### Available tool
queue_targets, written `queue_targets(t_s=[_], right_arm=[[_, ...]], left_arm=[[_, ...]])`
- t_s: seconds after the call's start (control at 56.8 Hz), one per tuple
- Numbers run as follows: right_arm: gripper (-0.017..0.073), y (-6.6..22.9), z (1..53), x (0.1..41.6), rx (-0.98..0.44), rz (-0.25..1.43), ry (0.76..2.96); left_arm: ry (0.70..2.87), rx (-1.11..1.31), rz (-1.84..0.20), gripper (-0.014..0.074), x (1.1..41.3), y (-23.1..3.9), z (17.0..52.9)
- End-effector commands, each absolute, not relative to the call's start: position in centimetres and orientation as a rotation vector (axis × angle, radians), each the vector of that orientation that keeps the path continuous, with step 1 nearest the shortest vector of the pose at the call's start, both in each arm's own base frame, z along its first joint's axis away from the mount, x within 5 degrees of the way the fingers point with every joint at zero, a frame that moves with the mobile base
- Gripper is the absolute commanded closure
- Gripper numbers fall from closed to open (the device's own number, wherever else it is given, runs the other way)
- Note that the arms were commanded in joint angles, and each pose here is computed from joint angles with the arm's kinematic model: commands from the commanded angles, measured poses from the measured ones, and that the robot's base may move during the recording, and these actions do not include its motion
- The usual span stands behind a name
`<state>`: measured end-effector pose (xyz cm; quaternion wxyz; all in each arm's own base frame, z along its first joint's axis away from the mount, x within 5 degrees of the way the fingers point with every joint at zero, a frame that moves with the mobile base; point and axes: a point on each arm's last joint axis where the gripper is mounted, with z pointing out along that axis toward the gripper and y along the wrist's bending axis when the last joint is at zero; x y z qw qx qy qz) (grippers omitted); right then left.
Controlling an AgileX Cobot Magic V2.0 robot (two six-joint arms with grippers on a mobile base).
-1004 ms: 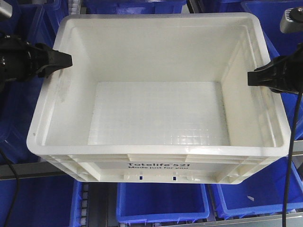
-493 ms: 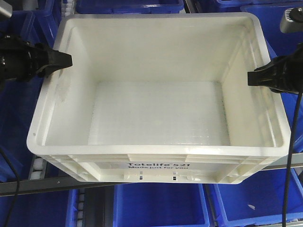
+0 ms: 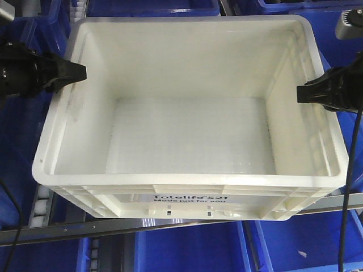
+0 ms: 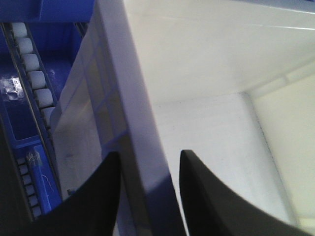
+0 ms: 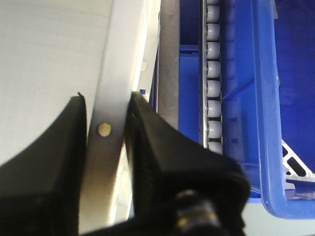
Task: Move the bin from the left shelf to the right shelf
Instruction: 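Hold the tote above the roller shelf while the base aligns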
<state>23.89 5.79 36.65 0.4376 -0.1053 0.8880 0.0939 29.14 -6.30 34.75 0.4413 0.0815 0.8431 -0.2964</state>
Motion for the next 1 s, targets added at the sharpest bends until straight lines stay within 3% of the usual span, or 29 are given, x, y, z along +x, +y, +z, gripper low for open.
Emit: queue_targets(t_s=[0.0, 0.987], right_arm=[[0.0564, 7.12, 40.21, 23.62, -0.182, 0.420, 1.987], [0.0564, 7.12, 40.21, 23.62, -0.182, 0.420, 1.987]], left_arm=[[1.996, 0.330, -1.063, 0.0597, 26.43, -9.31, 38.25], [1.996, 0.330, -1.063, 0.0597, 26.43, -9.31, 38.25]])
